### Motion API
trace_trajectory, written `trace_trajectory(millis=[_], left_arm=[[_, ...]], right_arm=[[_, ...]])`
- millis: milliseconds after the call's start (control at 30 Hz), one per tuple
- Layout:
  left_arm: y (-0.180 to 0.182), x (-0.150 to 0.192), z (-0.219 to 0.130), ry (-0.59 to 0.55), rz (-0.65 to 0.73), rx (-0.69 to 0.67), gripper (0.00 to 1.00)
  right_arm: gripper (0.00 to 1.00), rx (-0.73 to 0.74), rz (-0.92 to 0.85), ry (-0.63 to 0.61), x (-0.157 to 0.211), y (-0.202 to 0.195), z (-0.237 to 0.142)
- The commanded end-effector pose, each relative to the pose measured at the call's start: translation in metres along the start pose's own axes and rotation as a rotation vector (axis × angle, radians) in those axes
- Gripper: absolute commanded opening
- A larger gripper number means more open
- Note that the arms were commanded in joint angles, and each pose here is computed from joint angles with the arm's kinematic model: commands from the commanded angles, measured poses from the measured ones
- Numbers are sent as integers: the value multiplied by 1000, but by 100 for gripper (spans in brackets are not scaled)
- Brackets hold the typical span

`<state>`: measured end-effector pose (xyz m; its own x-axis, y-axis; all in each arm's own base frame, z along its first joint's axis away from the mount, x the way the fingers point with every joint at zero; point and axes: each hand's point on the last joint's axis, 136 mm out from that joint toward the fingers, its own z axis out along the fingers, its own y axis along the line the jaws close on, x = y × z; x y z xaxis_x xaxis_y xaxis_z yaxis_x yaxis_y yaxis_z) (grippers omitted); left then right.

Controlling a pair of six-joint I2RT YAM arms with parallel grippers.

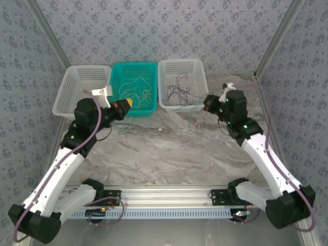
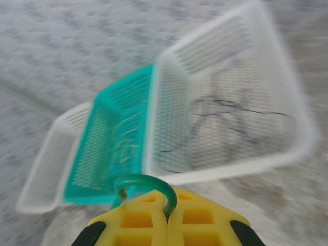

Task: Untangle the cables

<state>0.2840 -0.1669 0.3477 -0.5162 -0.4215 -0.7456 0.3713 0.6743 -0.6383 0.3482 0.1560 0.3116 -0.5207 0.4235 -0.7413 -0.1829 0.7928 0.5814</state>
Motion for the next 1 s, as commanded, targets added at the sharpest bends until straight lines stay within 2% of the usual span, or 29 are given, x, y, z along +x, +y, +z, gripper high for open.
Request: trace_trajectory(millis=[0, 33, 133, 233, 333, 500, 633, 733, 800, 867, 933, 967], left_arm=[[6, -31, -40, -103, 151, -163, 0], [17, -40, -49, -137, 185, -254, 0], [34, -74, -66, -223, 318, -441, 0], [38, -113, -61, -284, 424, -520, 0], [64, -155, -49, -353, 438, -601, 0], [160, -205, -28, -387, 316, -726, 0], [239, -220, 2, -333, 142, -696, 0], [284, -223, 16, -309, 41, -679, 0], [304, -223, 23, -281, 8, -667, 17], [314, -221, 28, -255, -26, -653, 46], [305, -224, 29, -257, -38, -607, 70], [293, -226, 29, -270, -44, -570, 77]], right_arm=[[0, -161, -170, 2, -10, 66, 12], [0, -190, -197, -11, -18, 85, 14], [0, -233, -211, 8, -14, 106, 31], [0, -267, -195, 20, -9, 118, 40], [0, -267, -188, 45, -1, 120, 38], [0, -242, -203, 55, 8, 113, 17], [0, -205, -211, 41, 10, 101, 0], [0, -185, -224, 36, 8, 97, -10], [0, -174, -228, 25, 5, 94, -15], [0, -165, -232, 12, 3, 92, -19], [0, -157, -235, 4, 2, 90, -21], [0, -154, -237, 3, 2, 90, -20]])
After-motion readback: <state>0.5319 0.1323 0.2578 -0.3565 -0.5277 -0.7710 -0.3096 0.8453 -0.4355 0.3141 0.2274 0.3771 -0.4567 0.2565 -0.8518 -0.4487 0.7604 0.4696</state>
